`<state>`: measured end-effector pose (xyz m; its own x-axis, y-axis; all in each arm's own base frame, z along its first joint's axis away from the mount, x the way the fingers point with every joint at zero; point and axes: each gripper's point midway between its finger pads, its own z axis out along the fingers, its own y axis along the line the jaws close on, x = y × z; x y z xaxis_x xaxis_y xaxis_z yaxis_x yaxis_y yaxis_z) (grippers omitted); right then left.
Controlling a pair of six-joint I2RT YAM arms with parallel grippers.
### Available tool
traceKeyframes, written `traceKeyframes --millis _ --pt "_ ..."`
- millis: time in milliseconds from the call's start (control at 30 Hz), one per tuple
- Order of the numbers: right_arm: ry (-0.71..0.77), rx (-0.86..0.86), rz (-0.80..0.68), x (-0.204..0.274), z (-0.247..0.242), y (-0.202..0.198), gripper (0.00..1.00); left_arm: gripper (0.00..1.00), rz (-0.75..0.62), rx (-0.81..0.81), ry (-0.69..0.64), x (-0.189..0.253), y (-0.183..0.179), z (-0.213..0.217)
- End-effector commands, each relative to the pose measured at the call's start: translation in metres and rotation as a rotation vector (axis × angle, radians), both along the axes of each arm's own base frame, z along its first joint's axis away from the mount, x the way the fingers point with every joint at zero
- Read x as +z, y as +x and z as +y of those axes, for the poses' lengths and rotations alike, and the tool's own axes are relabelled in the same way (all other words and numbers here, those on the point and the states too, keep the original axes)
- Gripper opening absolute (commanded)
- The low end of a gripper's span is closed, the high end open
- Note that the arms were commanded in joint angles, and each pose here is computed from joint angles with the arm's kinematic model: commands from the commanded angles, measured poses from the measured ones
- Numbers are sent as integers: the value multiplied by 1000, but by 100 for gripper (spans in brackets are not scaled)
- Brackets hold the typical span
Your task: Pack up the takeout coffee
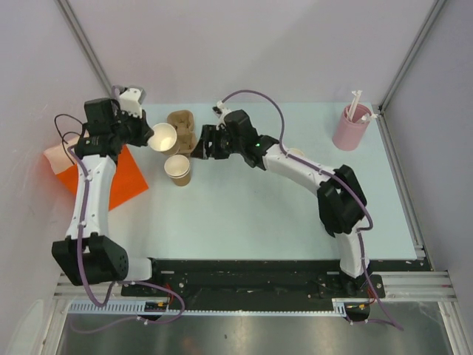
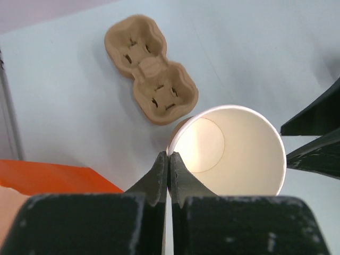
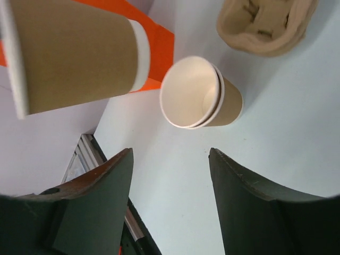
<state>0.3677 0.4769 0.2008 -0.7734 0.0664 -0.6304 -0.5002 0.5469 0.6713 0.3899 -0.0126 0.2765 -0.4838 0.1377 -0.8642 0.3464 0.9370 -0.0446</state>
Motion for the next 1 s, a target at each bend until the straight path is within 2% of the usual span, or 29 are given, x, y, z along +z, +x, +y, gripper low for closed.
traceKeyframes --millis 0,67,100,167,367,400,500,633,833,967 --pt "5 -50 -200 82 -34 7 66 1 -103 -43 53 35 -9 -19" --pt "39 -77 -216 108 -60 11 67 0 -100 -109 57 33 -14 -42" --pt "26 -94 -193 99 -73 12 68 0 -97 -139 54 33 -16 -53" --pt "16 -149 -228 118 -104 12 71 0 -82 -202 46 29 -17 -79" --pt "-176 -382 -212 102 -233 23 73 0 3 -357 52 0 -16 -151" --pt "-225 -442 -202 102 -263 20 74 0 32 -372 54 -11 -10 -161" --pt "-323 -525 -170 93 -314 8 76 0 101 -437 58 -37 -7 -196" --pt "-467 -677 -93 74 -387 -6 77 0 191 -446 48 -68 4 -219" --pt "-620 -734 2 39 -429 -44 78 0 261 -404 49 -104 29 -230" --pt "-692 -611 43 18 -428 -67 76 0 287 -383 65 -126 38 -230"
